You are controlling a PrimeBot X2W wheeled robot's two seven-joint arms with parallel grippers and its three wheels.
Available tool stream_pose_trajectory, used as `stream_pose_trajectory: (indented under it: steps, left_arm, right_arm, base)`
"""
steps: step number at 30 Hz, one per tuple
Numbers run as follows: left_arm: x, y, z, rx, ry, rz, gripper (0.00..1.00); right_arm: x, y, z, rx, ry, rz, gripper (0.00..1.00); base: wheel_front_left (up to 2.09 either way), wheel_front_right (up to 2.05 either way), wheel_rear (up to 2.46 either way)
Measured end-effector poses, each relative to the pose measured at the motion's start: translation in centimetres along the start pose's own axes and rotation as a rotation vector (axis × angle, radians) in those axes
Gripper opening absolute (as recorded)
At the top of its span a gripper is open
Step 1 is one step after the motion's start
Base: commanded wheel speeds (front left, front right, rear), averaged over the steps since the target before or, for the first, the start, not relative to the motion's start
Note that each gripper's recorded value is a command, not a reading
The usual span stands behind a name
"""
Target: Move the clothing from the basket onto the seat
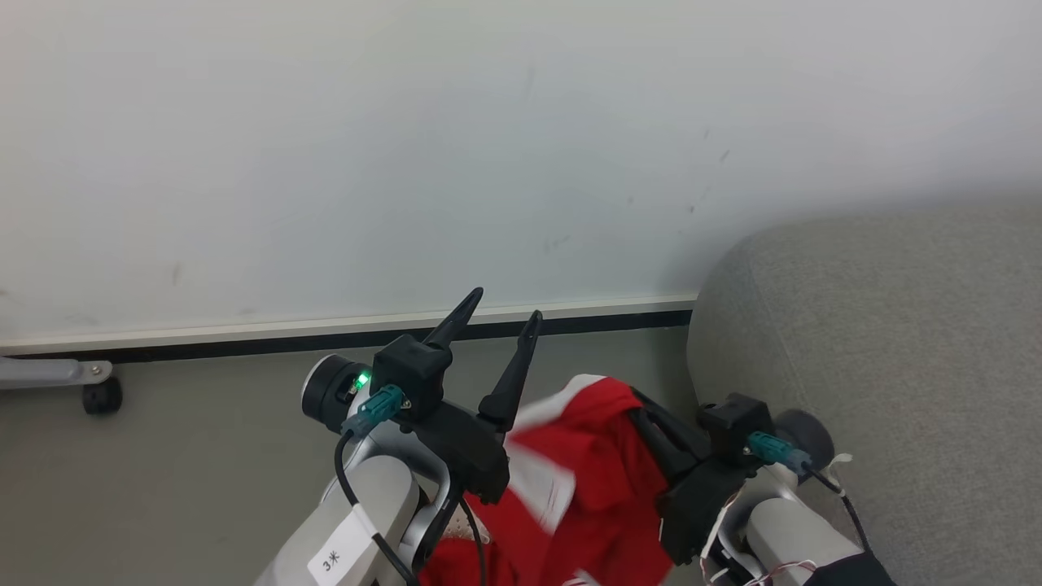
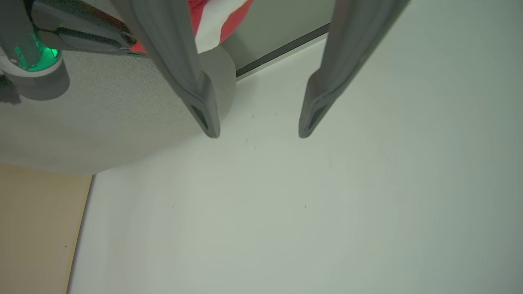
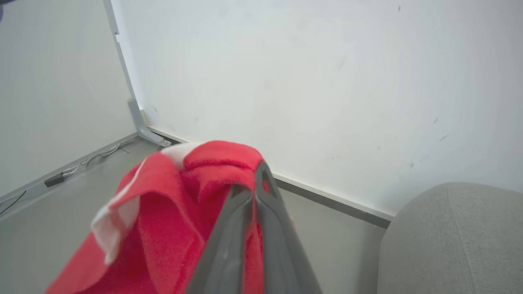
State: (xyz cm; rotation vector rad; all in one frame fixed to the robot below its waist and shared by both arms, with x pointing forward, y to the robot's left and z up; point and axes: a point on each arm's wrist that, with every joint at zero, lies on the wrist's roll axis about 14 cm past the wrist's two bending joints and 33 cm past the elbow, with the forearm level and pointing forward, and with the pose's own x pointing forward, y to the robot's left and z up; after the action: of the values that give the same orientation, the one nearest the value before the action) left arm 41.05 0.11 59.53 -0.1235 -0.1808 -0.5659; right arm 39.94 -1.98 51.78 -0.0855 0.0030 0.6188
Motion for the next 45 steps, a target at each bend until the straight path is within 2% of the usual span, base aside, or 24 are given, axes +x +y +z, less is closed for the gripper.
stream_pose_trajectory:
  steps: [8,17,39,45]
  left_arm:
    - [-0.1,-1.7,-2.6,-0.042,0.059,-0.028,1.0]
    - [-0.3,-4.6,-5.2,-0.073,0.122,-0.102,1.0]
    - [0.8,-15.3,-8.9,-0.147,0.216,-0.398,1.0]
    - [1.0,-17.3,-9.8,-0.156,0.224,-0.473,1.0]
  right_arm:
    - [-2.6,-5.7,0.6,0.022,-0.025,-0.155,0.0]
    - [-6.4,-10.6,1.8,-0.015,-0.061,-0.294,0.0]
    - [-19.3,-18.9,4.5,-0.184,-0.078,-0.611,0.0]
    - [-21.3,-22.4,7.2,-0.268,-0.09,-0.683,0.0]
  base:
    - [0.0,0.0,0.0]
    - [0.0,0.0,0.0]
    - [0.0,0.0,0.0]
    - [0.0,0.0,0.0]
